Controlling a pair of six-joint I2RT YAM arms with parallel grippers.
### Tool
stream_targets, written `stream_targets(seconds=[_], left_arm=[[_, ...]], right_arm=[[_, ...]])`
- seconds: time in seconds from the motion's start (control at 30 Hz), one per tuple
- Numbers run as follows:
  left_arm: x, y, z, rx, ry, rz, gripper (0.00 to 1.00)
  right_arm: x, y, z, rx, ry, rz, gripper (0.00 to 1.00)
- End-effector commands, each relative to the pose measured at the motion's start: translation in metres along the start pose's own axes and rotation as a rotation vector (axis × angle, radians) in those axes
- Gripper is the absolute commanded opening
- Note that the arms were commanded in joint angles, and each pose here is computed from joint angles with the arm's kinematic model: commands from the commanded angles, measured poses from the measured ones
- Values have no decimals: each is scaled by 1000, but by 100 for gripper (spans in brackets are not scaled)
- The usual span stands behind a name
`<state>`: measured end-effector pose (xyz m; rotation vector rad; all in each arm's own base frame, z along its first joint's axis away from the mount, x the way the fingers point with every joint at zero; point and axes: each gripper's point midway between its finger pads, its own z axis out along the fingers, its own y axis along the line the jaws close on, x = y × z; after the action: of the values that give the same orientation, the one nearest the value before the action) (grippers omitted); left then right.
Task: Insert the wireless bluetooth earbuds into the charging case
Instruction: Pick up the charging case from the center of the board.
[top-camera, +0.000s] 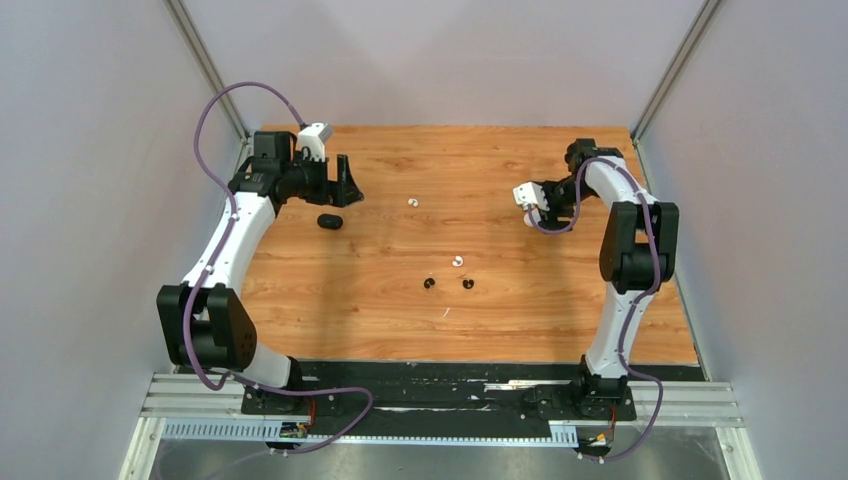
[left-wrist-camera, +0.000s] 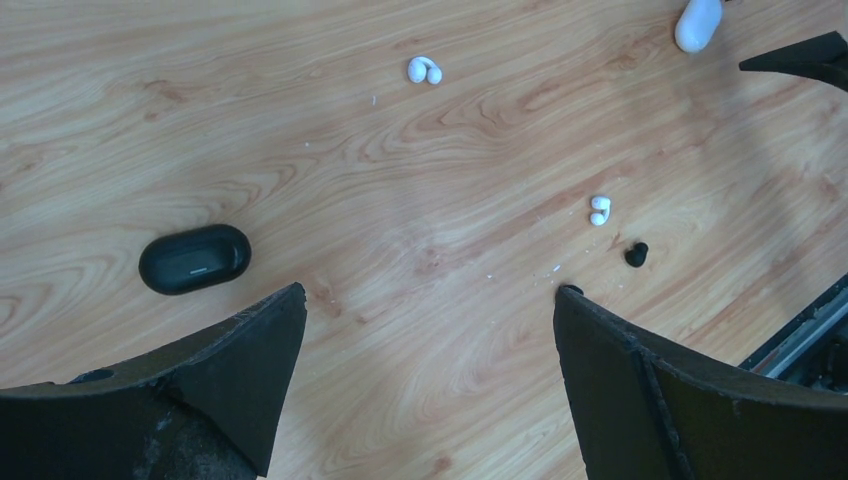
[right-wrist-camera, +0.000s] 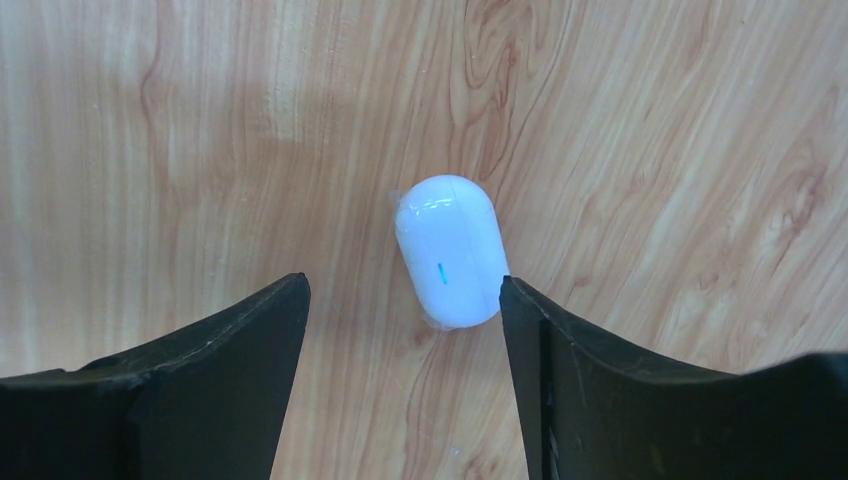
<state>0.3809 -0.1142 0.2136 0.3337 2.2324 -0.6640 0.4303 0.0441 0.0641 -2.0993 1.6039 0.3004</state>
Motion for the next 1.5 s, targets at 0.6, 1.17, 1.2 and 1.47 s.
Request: stream_targets(seconds=[0.6,1.17,1.2,1.47], left_arm=[[-33,1,-9,-28,-71,90,100],[-35,-10,4,59,-69,42,100],[-35,-12,4,66,-68,38,100],[-37,-17,12,70,-89,9,96]], right_arm=[[39,-26,32,-102,86,-167,51],[13,13,48,-273,96,-60,43],[12,15,49,-278,98,-43,43],[-15,13,41,-177,23,317,29]])
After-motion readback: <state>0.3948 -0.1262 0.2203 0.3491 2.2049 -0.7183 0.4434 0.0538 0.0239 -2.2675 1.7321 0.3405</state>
